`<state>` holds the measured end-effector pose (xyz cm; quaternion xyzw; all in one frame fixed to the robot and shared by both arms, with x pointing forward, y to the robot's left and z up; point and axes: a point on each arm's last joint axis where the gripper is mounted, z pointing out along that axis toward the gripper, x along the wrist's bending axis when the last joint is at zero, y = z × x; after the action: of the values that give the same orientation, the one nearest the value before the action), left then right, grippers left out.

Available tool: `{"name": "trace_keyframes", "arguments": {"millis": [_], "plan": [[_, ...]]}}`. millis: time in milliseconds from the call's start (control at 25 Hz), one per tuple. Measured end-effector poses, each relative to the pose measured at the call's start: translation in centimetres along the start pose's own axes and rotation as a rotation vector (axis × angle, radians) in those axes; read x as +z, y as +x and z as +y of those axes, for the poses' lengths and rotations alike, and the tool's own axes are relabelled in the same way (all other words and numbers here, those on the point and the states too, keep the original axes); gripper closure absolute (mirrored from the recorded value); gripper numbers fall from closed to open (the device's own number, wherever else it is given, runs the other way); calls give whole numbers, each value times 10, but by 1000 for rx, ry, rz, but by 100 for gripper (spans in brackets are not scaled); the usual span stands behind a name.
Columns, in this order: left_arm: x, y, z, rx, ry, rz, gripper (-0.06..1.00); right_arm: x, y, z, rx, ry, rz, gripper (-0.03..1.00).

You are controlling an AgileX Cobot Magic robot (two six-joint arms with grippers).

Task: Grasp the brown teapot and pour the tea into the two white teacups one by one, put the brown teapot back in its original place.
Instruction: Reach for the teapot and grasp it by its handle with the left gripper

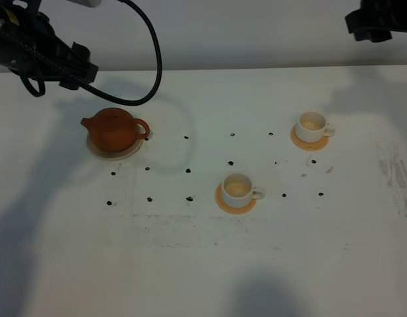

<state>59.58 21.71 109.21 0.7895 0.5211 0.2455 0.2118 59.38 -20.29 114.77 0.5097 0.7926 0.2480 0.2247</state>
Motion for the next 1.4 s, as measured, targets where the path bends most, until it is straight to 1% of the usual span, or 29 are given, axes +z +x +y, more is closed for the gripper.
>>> {"name": "trace_keyframes", "arguments": {"millis": [80,160,400,520,720,880,1000,1120,1320,1400], "plan": [[0,3,0,5,9,53,26,-4,-1,-8,-4,18,-38,42],[-1,6,-1,9,12,82,26,-9,0,-18,-6,26,-55,42],[0,7,0,14,4,94,26,-43,6,-46,16,-33,-52,42],[7,6,-1,14,19,90,26,-69,9,-61,41,-87,-50,42],[37,-1,-6,-13,83,45,26,-114,13,-90,64,-194,-59,42],[59,-4,-10,-16,113,27,26,-145,18,-119,81,-263,-59,42],[71,-6,-13,-17,128,19,26,-164,24,-148,94,-306,-44,42],[79,-8,-15,-14,136,16,26,-176,31,-179,107,-320,-28,42],[81,-13,-12,-16,115,-3,26,-196,42,-230,124,-329,10,42],[81,-17,-11,-3,110,-12,26,-202,46,-250,129,-364,21,43]]}}
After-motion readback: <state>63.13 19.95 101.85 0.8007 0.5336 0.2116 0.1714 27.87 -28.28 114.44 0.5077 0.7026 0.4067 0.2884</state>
